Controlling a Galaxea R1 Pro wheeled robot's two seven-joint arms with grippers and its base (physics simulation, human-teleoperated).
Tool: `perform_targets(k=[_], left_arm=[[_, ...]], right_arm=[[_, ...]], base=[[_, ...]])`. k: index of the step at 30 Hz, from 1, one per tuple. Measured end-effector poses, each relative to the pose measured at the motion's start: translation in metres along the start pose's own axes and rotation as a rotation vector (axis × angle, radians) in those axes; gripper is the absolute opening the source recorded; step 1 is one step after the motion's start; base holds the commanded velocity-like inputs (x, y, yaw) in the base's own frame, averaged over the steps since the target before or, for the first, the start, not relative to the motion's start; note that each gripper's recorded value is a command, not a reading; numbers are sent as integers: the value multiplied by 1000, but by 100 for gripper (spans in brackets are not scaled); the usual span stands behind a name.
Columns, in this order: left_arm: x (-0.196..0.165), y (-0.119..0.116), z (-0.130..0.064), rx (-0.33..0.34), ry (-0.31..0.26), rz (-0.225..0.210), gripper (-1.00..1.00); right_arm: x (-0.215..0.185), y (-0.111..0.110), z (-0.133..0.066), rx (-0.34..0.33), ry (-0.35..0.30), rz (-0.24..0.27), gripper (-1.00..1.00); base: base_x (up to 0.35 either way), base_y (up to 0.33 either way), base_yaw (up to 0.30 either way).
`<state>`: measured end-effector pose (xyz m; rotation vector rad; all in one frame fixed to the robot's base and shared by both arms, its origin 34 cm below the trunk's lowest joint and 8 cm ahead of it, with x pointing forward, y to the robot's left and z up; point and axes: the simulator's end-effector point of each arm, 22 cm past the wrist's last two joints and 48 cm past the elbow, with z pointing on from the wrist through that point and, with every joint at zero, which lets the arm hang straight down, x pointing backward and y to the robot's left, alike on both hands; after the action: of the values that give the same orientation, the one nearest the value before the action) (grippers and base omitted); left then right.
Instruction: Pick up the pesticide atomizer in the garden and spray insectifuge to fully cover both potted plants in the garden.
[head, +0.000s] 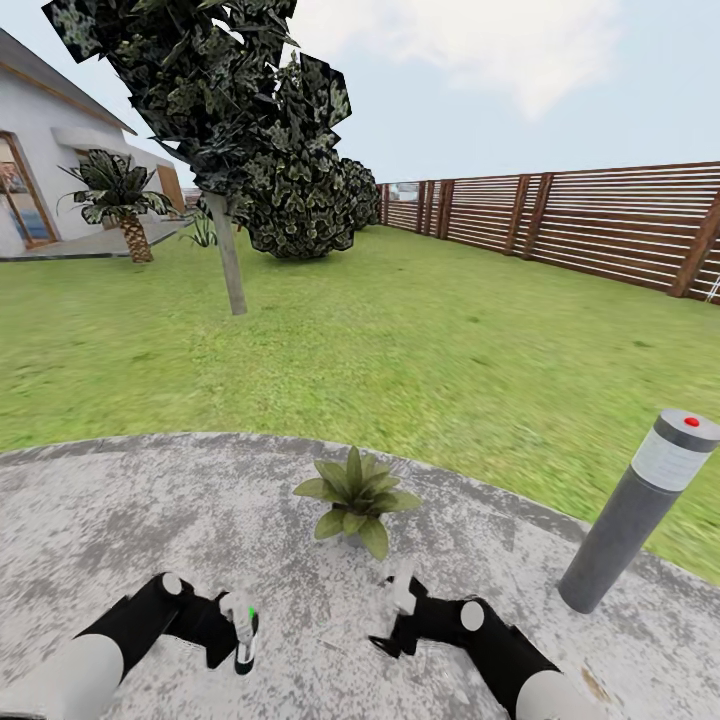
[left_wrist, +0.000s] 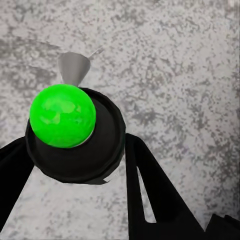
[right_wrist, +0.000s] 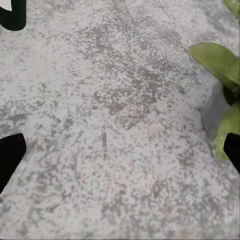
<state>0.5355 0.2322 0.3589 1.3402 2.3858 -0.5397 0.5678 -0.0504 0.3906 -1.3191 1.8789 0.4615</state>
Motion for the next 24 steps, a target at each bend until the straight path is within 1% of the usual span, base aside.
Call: perform_targets(k=[1, 2, 3, 4, 5, 6, 7, 8, 9, 10, 11, 12, 14, 15, 16, 17, 19, 21, 22, 23, 24], left_arm=[[-5, 11, -2, -43, -39, -47, -100], [-8, 18, -4, -72, -63, -77, -100], [-11, 30, -8, -116, -95, -120, -100], [-12, 38, -10, -149, -114, -151, -100], [-12, 41, -11, -163, -119, -167, -100], [-10, 44, -11, -172, -115, -191, -100], [-5, 44, -11, -173, -99, -220, -100], [-2, 43, -11, -172, -85, -242, -100], [4, 42, -10, -169, -60, -274, -100], [10, 41, -10, -165, -36, -311, -100], [14, 40, -11, -163, -11, -347, -100], [15, 40, -11, -160, 6, -372, -100], [16, 31, -7, -135, 57, -446, -100], [14, 25, -4, -120, 76, -472, -100], [6, 25, -6, -115, 87, -497, -100], [3, 26, -8, -115, 94, -508, -100], [-5, 28, -17, -101, 117, -563, -100], [-15, 30, -27, -87, 124, -600, -100], [-22, 32, -32, -86, 126, -601, -100], [-27, 34, -36, -89, 132, -590, -100], [-32, 35, -41, -94, 154, -570, -100]], right_arm=[[19, -12, -4, 75, 18, 69, 100], [35, -17, -7, 126, 36, 117, 100], [61, -24, -14, 202, 70, 183, 100], [83, -31, -21, 275, 104, 229, 100], [96, -35, -26, 326, 128, 250, 100], [112, -41, -33, 400, 161, 272, 100], [126, -47, -41, 476, 193, 285, 100], [134, -50, -46, 521, 211, 297, 100], [146, -48, -53, 567, 235, 313, 100], [156, -42, -57, 597, 252, 338, 100], [165, -37, -62, 623, 261, 382, 100], [172, -34, -65, 644, 264, 425, 100], [191, -33, -80, 721, 266, 571, 100], [202, -36, -89, 754, 270, 627, 100], [213, -36, -98, 779, 277, 666, 100], [217, -34, -100, 784, 282, 676, 100], [222, -31, -104, 790, 288, 690, 100], [223, -29, -104, 790, 290, 693, 100], [224, -27, -104, 790, 292, 696, 100], [224, -27, -103, 790, 293, 697, 100], [224, -25, -103, 789, 294, 699, 100]], base=[[0, 0, 0], [0, 0, 0], [0, 0, 0], [0, 0, 0], [0, 0, 0], [0, 0, 0], [0, 0, 0], [0, 0, 0], [0, 0, 0], [0, 0, 0], [0, 0, 0], [0, 0, 0], [0, 0, 0], [0, 0, 0], [0, 0, 0], [0, 0, 0], [0, 0, 0], [0, 0, 0], [0, 0, 0], [0, 0, 0], [0, 0, 0]])
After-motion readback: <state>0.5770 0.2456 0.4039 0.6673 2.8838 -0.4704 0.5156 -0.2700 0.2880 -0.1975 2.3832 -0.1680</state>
